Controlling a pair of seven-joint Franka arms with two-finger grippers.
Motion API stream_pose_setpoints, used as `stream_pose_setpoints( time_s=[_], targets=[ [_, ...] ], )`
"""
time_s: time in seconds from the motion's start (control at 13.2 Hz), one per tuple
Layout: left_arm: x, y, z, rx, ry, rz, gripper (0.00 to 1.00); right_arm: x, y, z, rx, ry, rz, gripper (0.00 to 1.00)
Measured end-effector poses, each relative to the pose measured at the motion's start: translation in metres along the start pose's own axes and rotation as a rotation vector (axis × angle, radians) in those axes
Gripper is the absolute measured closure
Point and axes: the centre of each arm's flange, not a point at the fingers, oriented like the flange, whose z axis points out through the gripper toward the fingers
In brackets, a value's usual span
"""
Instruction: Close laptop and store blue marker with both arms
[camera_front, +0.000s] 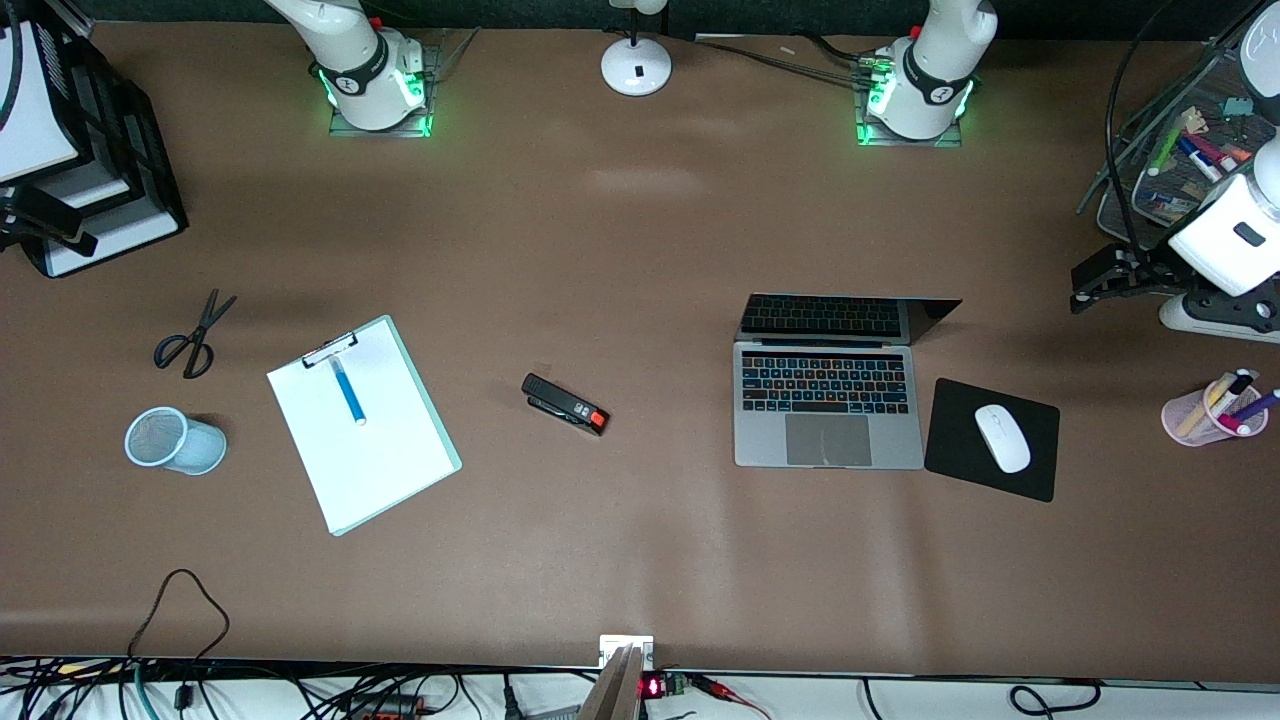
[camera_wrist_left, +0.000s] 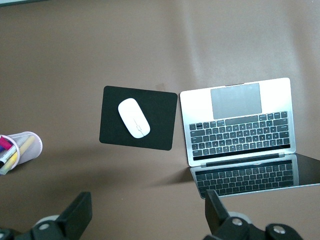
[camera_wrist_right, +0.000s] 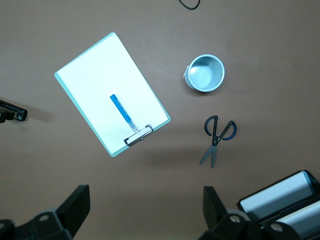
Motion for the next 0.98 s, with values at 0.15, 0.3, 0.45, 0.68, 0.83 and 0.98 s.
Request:
stream_pose_setpoints(
  time_s=[0.15,0.3,0.45,0.68,0.83,0.98],
  targets=[
    [0.0,0.0,0.0,0.0,0.0,0.0,0.0,0.0,0.0,0.0,0.0,0.0,0.0,0.0],
    [0.0,0.0,0.0,0.0,0.0,0.0,0.0,0.0,0.0,0.0,0.0,0.0,0.0,0.0],
    [0.0,0.0,0.0,0.0,0.0,0.0,0.0,0.001,0.0,0.002,0.0,-0.003,0.0,0.0],
    [0.0,0.0,0.0,0.0,0.0,0.001,0.0,0.01,-0.004,0.02,0.027,-0.033,-0.003,0.0],
    [0.0,0.002,0.0,0.0,0.0,0.008,0.0,0.023,-0.011,0.048,0.032,-0.062,-0.021,0.0],
    [0.001,0.005,0.0,-0.001,0.0,0.015,0.0,0.036,-0.023,0.075,0.032,-0.089,-0.085,0.0]
  ],
)
